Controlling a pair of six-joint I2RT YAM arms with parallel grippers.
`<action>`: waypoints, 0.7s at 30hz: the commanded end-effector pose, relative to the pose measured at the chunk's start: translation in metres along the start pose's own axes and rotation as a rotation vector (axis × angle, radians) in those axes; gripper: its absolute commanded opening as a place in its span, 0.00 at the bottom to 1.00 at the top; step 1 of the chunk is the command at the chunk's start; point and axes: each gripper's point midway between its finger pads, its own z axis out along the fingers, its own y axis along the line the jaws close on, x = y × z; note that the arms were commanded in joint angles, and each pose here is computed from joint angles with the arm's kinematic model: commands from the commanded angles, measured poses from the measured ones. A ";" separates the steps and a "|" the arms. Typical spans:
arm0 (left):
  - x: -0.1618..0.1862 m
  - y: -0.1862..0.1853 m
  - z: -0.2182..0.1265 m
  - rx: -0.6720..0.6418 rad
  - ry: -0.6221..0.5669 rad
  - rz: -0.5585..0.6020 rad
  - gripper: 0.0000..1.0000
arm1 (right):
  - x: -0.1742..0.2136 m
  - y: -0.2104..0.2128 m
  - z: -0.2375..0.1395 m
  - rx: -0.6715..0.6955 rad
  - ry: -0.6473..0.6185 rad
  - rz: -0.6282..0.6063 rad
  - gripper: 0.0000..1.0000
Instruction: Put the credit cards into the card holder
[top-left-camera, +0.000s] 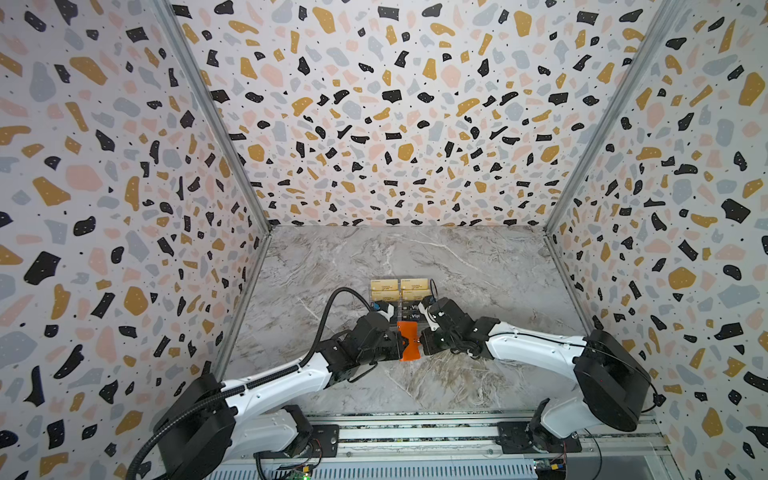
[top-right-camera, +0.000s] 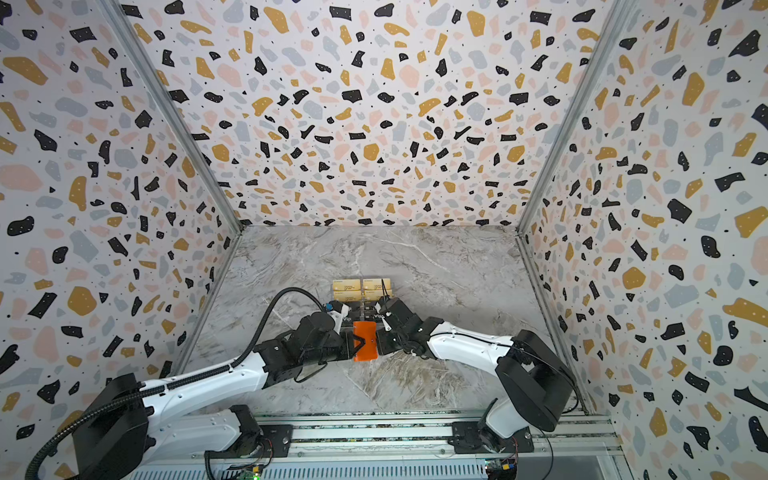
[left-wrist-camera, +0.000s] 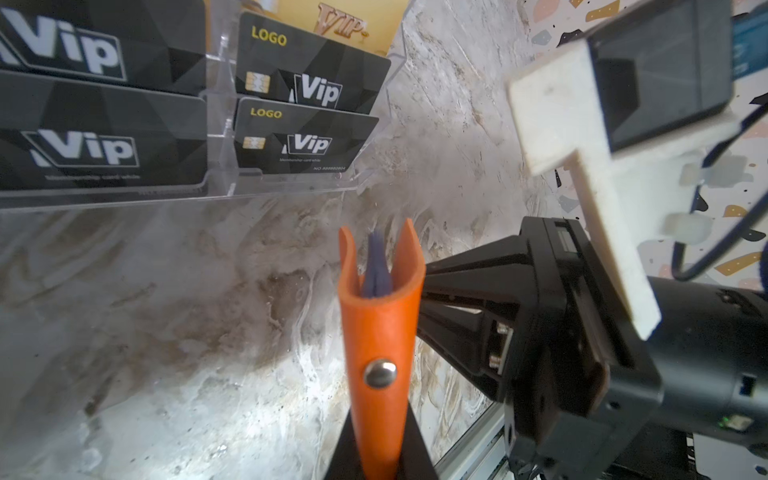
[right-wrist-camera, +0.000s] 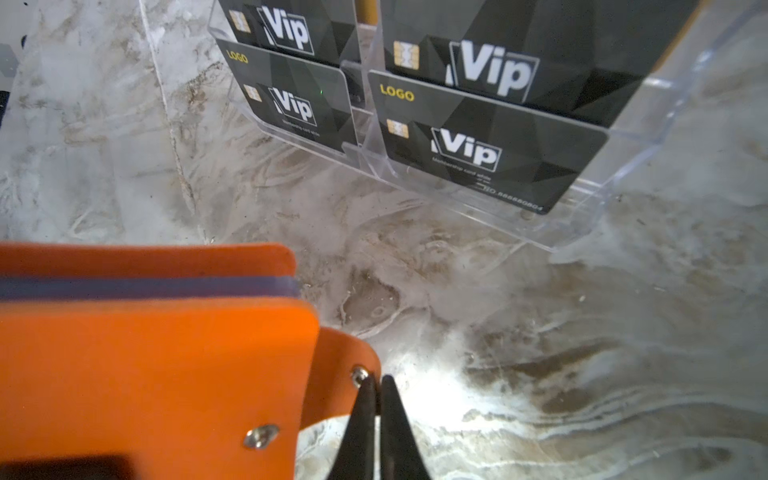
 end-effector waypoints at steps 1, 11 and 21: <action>-0.002 -0.014 -0.004 0.066 0.004 0.017 0.04 | -0.005 0.001 -0.008 -0.034 -0.024 -0.011 0.18; 0.002 -0.025 -0.005 0.155 0.027 0.004 0.05 | 0.002 0.010 -0.011 -0.169 -0.020 -0.005 0.25; -0.001 -0.027 -0.010 0.214 0.021 -0.024 0.06 | -0.002 0.028 -0.038 -0.391 -0.087 0.012 0.27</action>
